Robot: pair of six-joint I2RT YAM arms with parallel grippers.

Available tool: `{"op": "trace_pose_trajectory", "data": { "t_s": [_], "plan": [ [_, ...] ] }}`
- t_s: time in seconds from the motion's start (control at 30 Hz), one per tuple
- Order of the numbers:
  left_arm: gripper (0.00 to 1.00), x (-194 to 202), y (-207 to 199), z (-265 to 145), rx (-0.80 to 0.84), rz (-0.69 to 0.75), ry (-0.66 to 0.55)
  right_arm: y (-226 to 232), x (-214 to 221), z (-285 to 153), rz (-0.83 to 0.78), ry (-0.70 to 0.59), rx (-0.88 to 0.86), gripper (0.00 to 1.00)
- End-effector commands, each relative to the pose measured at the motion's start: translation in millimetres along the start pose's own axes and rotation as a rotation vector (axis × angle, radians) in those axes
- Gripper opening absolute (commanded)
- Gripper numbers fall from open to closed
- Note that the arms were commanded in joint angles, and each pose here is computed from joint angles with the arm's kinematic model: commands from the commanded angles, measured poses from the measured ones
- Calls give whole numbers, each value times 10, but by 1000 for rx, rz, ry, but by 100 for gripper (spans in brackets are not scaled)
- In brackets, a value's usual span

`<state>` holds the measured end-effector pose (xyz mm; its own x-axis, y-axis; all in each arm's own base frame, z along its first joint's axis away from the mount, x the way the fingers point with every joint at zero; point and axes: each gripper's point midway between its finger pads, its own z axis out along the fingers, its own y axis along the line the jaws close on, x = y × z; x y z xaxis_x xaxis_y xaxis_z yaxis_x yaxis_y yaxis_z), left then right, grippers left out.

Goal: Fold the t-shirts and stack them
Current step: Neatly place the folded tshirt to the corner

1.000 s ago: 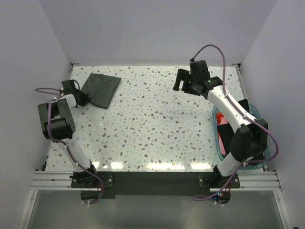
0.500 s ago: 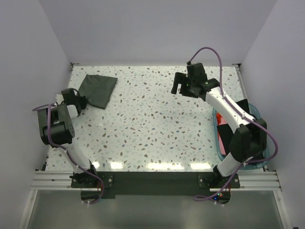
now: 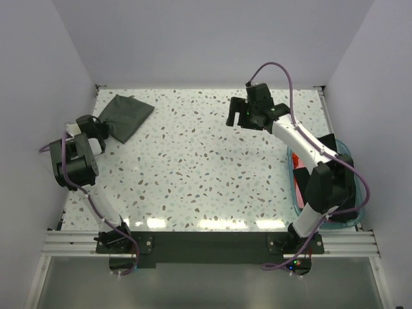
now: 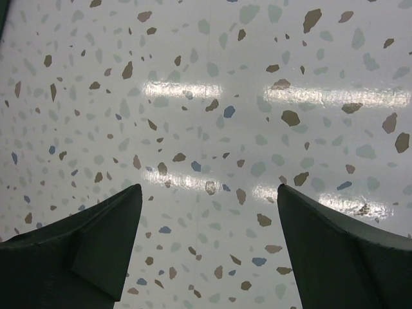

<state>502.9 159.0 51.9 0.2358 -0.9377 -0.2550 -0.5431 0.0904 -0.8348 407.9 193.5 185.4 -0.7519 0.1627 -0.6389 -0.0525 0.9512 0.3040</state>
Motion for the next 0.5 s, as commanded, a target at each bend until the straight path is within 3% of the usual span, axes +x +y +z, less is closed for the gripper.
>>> {"op": "trace_pose_trajectory", "data": {
  "t_s": [0.0, 0.33, 0.4, 0.47],
  "plan": [
    [0, -349, -393, -25, 120, -24, -103, 199, -78, 44, -45, -13, -43, 89],
    [0, -181, 159, -267, -49, -1, -61, 300, 45, 33, -68, -1, -52, 89],
    [7, -150, 200, -306, -60, 24, -54, 289, 91, 21, -71, 5, -51, 89],
    [24, -160, 254, -371, -93, 47, -59, 287, 138, -11, -74, 9, -54, 89]
  ]
}}
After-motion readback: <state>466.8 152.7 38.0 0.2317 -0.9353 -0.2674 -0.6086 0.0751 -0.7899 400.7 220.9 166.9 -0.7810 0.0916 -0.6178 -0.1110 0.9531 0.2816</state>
